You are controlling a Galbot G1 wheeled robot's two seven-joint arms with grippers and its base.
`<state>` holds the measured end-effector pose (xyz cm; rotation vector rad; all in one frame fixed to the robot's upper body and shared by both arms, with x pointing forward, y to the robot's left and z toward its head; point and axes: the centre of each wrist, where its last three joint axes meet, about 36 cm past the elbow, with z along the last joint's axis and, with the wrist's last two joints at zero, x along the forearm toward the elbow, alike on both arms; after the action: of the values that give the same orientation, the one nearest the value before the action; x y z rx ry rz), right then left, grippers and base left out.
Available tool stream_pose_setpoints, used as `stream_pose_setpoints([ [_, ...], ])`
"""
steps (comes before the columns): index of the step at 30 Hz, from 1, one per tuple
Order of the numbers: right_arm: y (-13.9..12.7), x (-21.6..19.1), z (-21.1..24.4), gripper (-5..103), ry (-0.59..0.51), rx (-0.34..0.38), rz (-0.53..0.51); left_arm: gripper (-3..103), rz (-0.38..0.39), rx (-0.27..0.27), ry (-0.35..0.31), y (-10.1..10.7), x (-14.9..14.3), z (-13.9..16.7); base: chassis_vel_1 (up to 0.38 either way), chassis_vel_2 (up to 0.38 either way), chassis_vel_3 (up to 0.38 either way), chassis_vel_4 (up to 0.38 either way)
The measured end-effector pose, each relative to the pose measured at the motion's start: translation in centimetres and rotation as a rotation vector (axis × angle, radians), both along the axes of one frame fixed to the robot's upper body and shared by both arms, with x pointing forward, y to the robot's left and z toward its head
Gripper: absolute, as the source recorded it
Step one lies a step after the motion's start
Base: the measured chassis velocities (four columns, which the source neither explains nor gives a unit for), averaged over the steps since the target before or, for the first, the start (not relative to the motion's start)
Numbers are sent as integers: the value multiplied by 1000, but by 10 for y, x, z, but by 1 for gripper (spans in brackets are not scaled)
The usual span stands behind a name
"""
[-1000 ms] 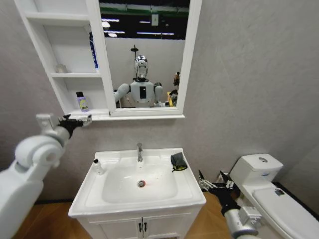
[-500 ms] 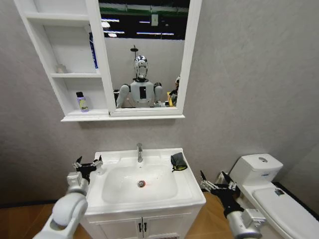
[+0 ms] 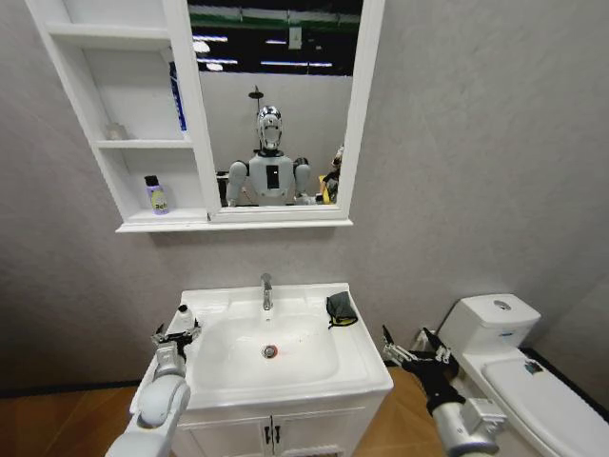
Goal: Move facial cleanser and shampoo from washbasin to cabinet, then wipe washbasin with towel.
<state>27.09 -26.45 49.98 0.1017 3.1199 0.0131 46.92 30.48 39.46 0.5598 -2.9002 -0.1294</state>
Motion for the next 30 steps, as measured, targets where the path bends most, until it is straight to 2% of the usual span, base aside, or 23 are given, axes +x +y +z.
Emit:
stream_pose_setpoints([
  [7,1,1,-2,100,2,4,4,100,3,-24,17,-6,10,-10,0,0,0,0],
  [20,0,1,-7,100,6,7,-4,100,13,-59,-8,6,52,-10,0,0,0,0],
  [30,-2,1,-9,100,5,6,-10,100,5,-98,-33,9,65,-27,0,0,0,0],
])
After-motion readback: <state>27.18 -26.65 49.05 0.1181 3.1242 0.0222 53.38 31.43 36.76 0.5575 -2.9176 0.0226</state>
